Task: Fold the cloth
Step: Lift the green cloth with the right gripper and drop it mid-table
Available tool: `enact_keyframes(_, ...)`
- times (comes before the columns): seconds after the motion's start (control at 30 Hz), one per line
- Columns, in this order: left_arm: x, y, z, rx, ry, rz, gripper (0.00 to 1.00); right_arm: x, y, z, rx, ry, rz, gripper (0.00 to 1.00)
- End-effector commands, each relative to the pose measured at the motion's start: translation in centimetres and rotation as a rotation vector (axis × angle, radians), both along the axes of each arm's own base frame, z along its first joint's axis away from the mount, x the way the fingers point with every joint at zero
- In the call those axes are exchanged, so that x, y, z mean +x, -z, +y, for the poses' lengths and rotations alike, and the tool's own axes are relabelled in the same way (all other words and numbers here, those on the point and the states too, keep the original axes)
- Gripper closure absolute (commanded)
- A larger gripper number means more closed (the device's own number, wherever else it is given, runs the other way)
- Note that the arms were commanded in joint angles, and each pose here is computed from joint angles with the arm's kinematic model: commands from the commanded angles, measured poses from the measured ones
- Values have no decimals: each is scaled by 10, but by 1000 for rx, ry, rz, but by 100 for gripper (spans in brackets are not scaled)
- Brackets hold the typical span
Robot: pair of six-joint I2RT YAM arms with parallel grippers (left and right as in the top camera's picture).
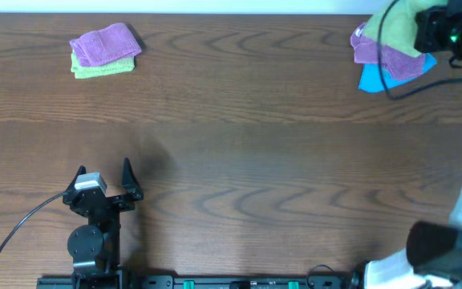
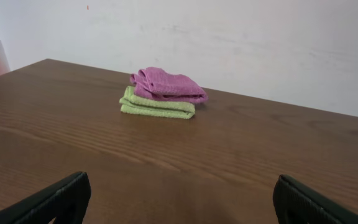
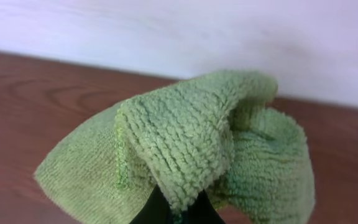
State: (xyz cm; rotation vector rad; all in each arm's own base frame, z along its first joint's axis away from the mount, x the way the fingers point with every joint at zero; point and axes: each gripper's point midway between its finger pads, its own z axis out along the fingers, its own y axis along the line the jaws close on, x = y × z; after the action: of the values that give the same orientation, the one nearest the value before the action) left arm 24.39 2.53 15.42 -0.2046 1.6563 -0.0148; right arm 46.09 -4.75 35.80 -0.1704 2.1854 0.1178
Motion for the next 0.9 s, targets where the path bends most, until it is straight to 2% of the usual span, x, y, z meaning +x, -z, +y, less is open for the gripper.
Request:
enact_keyframes(0.0, -2, 19, 0, 16, 1, 64, 5, -31, -48, 31, -48, -67, -107, 99)
enact_keyframes(0.27, -2, 19, 0, 16, 1, 64, 5, -127, -103, 81, -134, -189, -325, 99)
enact_keyframes(0.47, -2, 19, 0, 16, 1, 64, 5, -195, -96, 84, -113, -160, -369, 99)
enact_keyframes(0.57, -2, 19, 0, 16, 1, 64, 5, -226, -61, 96, -31, -202, -253, 98)
enact_keyframes(0.67, -2, 19, 0, 16, 1, 64, 5, -248, -9, 109, 61, -254, -41, 99)
enact_keyframes(0.73, -2, 19, 0, 16, 1, 64, 5, -255, 25, 114, 100, -272, 85, 98)
enact_keyframes(0.87, -2, 19, 0, 16, 1, 64, 5, -257, 67, 129, 128, -347, 194, 99)
